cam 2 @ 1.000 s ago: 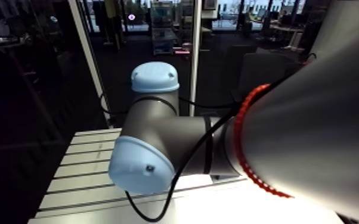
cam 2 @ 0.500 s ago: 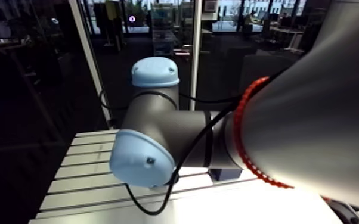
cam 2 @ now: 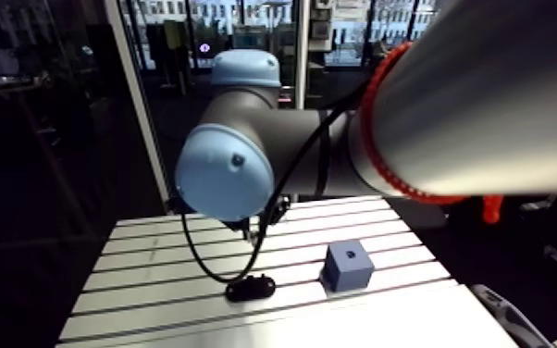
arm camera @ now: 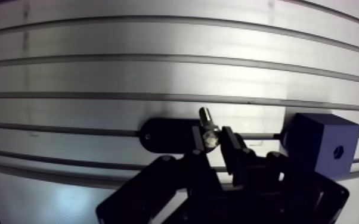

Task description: Pick up the M10 bolt and insert it into the hex recess until seated.

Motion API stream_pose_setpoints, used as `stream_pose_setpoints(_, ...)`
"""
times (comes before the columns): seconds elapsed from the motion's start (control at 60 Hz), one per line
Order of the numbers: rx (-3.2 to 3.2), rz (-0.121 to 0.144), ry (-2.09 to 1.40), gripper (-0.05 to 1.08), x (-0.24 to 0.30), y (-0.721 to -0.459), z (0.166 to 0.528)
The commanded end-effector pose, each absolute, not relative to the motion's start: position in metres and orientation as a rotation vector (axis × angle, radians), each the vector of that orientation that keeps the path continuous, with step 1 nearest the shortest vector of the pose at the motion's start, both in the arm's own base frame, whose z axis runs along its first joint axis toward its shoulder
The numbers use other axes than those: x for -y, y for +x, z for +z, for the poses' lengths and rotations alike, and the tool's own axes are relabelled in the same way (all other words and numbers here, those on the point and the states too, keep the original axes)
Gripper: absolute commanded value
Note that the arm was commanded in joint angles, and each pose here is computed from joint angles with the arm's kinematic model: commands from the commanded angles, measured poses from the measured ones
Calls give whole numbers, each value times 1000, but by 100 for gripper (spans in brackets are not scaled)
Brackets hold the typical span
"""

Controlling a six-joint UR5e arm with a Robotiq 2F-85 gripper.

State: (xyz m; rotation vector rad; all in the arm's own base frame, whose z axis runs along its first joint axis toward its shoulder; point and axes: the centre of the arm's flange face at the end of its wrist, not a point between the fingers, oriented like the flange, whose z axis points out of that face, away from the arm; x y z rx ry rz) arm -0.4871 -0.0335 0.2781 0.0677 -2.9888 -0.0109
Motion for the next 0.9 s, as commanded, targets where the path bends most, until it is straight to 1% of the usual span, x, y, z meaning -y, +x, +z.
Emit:
stream_pose_setpoints(0.017, 3100, 20, -13, 91, 3, -510, 335)
stream_pose_setpoints(0.033, 3100, 20, -13, 91, 3, -510, 335)
stream_pose_setpoints(0.067, 3155, 31, -43, 91, -8, -515, 344)
stream_pose_setpoints(0.117, 3173, 32, -62, 91, -15, -517, 349)
stream_pose_setpoints(0.133, 3189, 37, -75, 91, -20, -519, 354)
stream_pose_setpoints(0.217, 3217, 34, -89, 91, -29, -525, 360)
stream_pose_setpoints(0.25, 3231, 29, -96, 92, -33, -528, 362)
stream_pose_setpoints(0.267, 3248, 18, -101, 92, -36, -529, 364)
stream_pose_setpoints(0.283, 3248, 18, -101, 92, -36, -529, 364)
stream_pose_setpoints(0.3, 3262, 2, -107, 93, -40, -530, 368)
stream_pose_setpoints(0.317, 3262, 2, -107, 93, -40, -530, 368)
stream_pose_setpoints(0.35, 3279, -13, -109, 97, -48, -530, 374)
stream_pose_setpoints(0.483, 3282, -7, -141, 102, -68, -533, 378)
stream_pose_setpoints(0.567, 3284, -9, -142, 103, -78, -534, 381)
stream_pose_setpoints(0.583, 3287, -20, -139, 104, -82, -534, 381)
stream_pose_setpoints(0.6, 3287, -20, -139, 104, -82, -534, 381)
stream_pose_setpoints(0.617, 3289, -30, -133, 104, -86, -534, 381)
stream_pose_setpoints(0.633, 3292, -44, -123, 105, -88, -534, 382)
stream_pose_setpoints(0.65, 3292, -44, -123, 105, -88, -534, 382)
stream_pose_setpoints(0.667, 3293, -66, -114, 105, -90, -535, 383)
stream_pose_setpoints(0.683, 3293, -66, -114, 105, -90, -535, 383)
stream_pose_setpoints(0.7, 3295, -87, -105, 105, -91, -535, 384)
stream_pose_setpoints(0.783, 3301, -88, -94, 105, -93, -537, 384)
stream_pose_setpoints(0.867, 3311, -77, -91, 105, -100, -538, 382)
stream_pose_setpoints(0.9, 3312, -77, -80, 105, -102, -538, 382)
